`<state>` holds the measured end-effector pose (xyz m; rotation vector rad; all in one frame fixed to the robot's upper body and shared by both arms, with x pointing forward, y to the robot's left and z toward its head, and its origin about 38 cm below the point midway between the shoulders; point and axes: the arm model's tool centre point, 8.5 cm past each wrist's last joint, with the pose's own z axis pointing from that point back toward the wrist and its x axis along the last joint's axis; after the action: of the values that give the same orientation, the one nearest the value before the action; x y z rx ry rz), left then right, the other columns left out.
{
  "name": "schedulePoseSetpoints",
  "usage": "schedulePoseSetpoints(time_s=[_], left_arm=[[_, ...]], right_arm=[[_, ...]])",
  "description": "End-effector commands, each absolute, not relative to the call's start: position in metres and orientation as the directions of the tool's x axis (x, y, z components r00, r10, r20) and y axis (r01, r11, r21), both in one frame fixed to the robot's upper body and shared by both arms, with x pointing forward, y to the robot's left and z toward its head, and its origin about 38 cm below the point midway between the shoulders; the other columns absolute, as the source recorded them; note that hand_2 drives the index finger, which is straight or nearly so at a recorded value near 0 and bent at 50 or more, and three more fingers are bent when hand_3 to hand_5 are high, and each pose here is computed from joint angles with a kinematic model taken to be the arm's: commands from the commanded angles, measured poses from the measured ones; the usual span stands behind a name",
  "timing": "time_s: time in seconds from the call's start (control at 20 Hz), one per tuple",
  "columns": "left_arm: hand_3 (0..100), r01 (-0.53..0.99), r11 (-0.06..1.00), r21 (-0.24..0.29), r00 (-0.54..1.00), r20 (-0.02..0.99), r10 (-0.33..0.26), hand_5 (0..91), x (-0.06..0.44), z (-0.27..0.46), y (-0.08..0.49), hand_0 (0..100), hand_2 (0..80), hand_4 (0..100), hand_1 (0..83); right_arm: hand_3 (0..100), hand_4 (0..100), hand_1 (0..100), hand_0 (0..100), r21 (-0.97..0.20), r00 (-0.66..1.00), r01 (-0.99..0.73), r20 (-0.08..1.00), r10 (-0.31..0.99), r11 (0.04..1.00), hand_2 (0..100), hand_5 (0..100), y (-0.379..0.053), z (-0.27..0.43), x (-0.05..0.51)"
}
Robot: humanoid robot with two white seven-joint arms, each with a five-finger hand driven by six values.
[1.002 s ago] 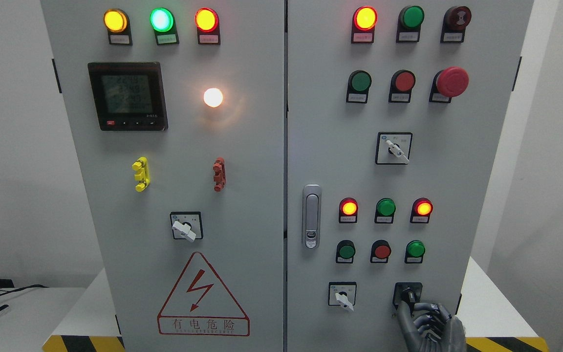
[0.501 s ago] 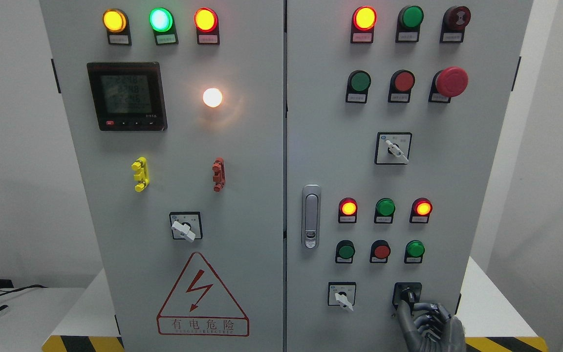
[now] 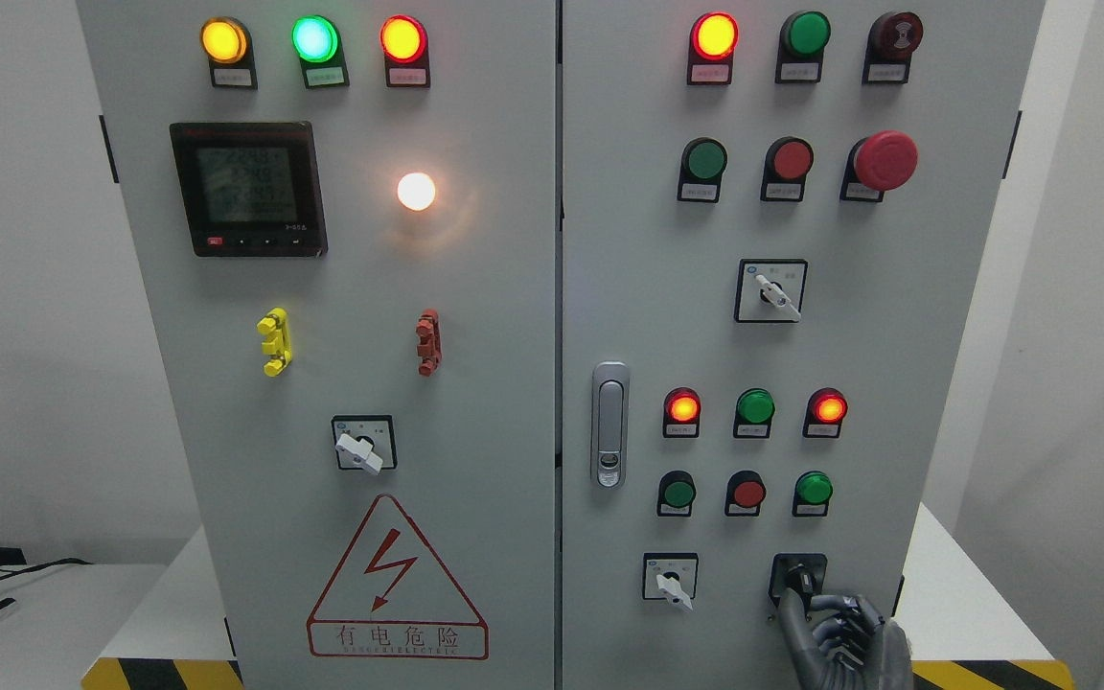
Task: Trip black knob to open circuit
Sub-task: 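Twist the black knob with the right hand to the off position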
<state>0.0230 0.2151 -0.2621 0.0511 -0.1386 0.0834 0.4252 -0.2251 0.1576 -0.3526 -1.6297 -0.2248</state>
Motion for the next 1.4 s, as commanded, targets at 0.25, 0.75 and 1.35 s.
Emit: schedulePoseSetpoints(time_s=[0.25,0.75,1.35], left_arm=[[0,-0.056,0.997,0.045,0.989,0.142,0.049,0.0,0.0236,-0.2621,0.215,12,0.0,0,38.9],[0,-0.056,0.997,0.045,0.989,0.14,0.049,0.0,0.0231,-0.2621,0.215,12,0.0,0,38.9],[0,-0.056,0.997,0.045,0.989,0.142,0.049,0.0,0.0236,-0.2621,0.215,12,0.0,0,38.9]], right_arm=[[86,90,68,29,-0.071,-0.063,0.333,0.993,0.097,0.94,60,98,-0.215,0.1575,0.4258],[87,90,67,29,-0.054,-0.062,0.322,0.995,0.077,0.945,60,98,-0.2129,0.1568,0.426],[88,91,67,29,-0.033,-0.057,0.303,0.997,0.053,0.952,62,98,-0.2076,0.1582,0.4282]])
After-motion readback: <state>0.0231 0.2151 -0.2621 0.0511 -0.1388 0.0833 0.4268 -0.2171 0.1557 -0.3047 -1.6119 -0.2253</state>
